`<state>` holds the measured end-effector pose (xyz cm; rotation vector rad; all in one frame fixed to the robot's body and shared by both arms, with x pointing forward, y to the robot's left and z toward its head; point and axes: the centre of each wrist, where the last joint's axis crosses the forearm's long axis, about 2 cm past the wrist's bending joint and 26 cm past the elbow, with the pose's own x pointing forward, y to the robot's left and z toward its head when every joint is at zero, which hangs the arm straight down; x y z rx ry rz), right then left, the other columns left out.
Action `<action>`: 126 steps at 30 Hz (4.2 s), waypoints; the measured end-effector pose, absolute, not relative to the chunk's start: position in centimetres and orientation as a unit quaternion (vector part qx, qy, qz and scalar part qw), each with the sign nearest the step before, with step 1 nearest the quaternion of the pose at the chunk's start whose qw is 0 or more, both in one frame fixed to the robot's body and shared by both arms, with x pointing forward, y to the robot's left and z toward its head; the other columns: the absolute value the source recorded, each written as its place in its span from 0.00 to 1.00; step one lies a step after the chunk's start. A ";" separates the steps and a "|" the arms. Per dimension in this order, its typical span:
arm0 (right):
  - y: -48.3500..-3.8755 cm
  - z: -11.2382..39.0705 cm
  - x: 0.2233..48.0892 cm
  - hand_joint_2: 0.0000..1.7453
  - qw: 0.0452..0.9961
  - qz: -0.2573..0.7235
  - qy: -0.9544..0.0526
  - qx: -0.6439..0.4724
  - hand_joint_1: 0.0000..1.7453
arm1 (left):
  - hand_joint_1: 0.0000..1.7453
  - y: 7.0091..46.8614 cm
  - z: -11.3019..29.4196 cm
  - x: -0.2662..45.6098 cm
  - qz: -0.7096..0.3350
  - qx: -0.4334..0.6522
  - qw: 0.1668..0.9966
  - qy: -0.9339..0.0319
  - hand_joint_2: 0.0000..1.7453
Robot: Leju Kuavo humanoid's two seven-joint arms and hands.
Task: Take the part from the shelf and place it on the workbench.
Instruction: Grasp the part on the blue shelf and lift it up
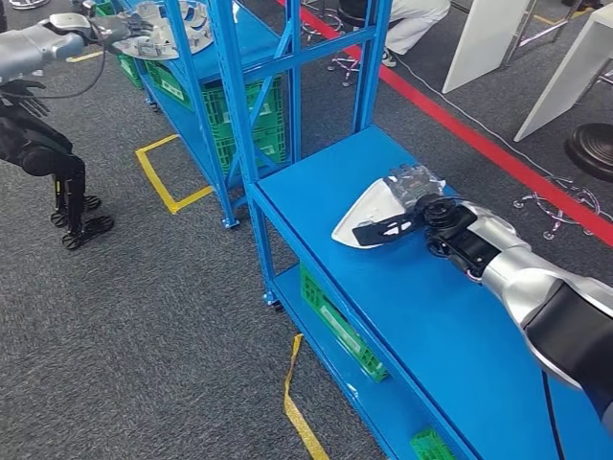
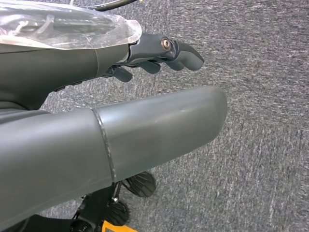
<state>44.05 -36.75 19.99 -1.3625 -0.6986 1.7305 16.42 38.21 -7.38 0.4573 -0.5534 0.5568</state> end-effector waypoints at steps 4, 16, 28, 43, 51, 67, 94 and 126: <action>-36.7 19.7 44.1 1.00 0.409 0.686 -0.273 -0.537 0.00 | 0.00 38.2 -7.4 16.5 0.267 0.221 0.899 -0.268 0.00; -37.1 18.6 44.1 1.00 0.425 0.686 -0.254 -0.532 0.00 | 0.00 38.0 -7.4 16.6 0.256 0.220 0.902 -0.271 0.00; -37.7 18.0 44.0 1.00 0.435 0.684 -0.243 -0.532 0.00 | 0.00 37.9 -7.3 16.8 0.254 0.220 0.902 -0.272 0.00; -37.9 17.8 44.0 1.00 0.439 0.682 -0.240 -0.533 1.00 | 0.00 37.9 -7.3 16.8 0.254 0.219 0.902 -0.271 0.00; -37.9 17.9 44.1 1.00 0.436 0.677 -0.247 -0.538 1.00 | 0.00 37.9 -7.3 16.8 0.256 0.219 0.902 -0.270 0.00; -37.7 18.1 44.3 1.00 0.428 0.678 -0.252 -0.542 1.00 | 0.00 37.8 -7.3 16.8 0.260 0.217 0.902 -0.269 0.00; -36.9 18.6 44.3 1.00 0.458 0.622 -0.339 -0.537 1.00 | 0.00 37.7 -7.4 16.7 0.248 0.225 0.902 -0.272 0.00; -28.8 22.8 39.4 1.00 0.535 0.365 -0.667 -0.368 1.00 | 0.00 37.7 -7.8 15.5 0.254 0.238 0.891 -0.291 1.00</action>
